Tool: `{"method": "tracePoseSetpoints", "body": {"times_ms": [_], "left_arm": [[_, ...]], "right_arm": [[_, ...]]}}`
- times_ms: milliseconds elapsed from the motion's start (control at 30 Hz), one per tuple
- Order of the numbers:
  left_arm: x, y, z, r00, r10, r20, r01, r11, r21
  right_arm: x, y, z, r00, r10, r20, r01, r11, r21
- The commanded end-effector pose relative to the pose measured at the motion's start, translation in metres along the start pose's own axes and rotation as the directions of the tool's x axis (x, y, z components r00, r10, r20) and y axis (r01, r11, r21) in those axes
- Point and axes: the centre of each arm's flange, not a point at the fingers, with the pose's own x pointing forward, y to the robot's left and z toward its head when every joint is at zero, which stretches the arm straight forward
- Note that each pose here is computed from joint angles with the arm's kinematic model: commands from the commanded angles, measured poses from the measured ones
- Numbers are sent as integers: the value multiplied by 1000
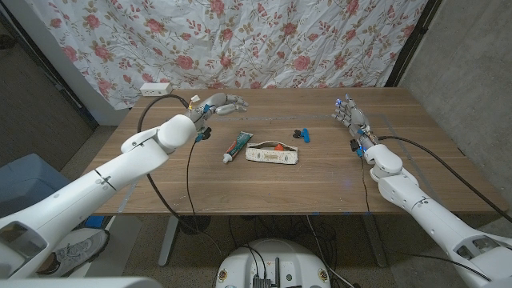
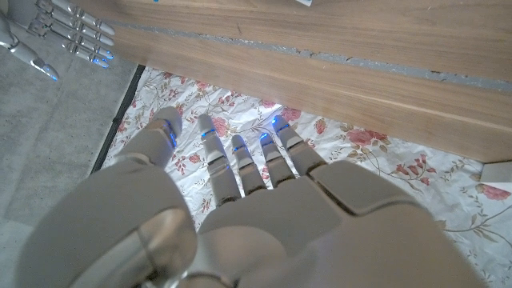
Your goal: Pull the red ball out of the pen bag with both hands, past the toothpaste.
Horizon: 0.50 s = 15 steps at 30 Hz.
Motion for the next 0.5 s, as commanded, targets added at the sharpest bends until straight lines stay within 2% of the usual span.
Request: {"method": "tracePoseSetpoints", "body": {"times_ms": [33,300,500], "left_arm": [[-2,2,37,999,-28,17,24,980,196],[3,-4,51,998,-59,8,53,938,342],[6,-13,62,998,-63,12,53,908,415]], "right_arm": [[0,-5,1,1000,0,8,0,1000,1],[0,-7,-1,1000,-3,4,3,1000,3],[-4,-9,-3,1000,-16,-1,16,1000,4]]}}
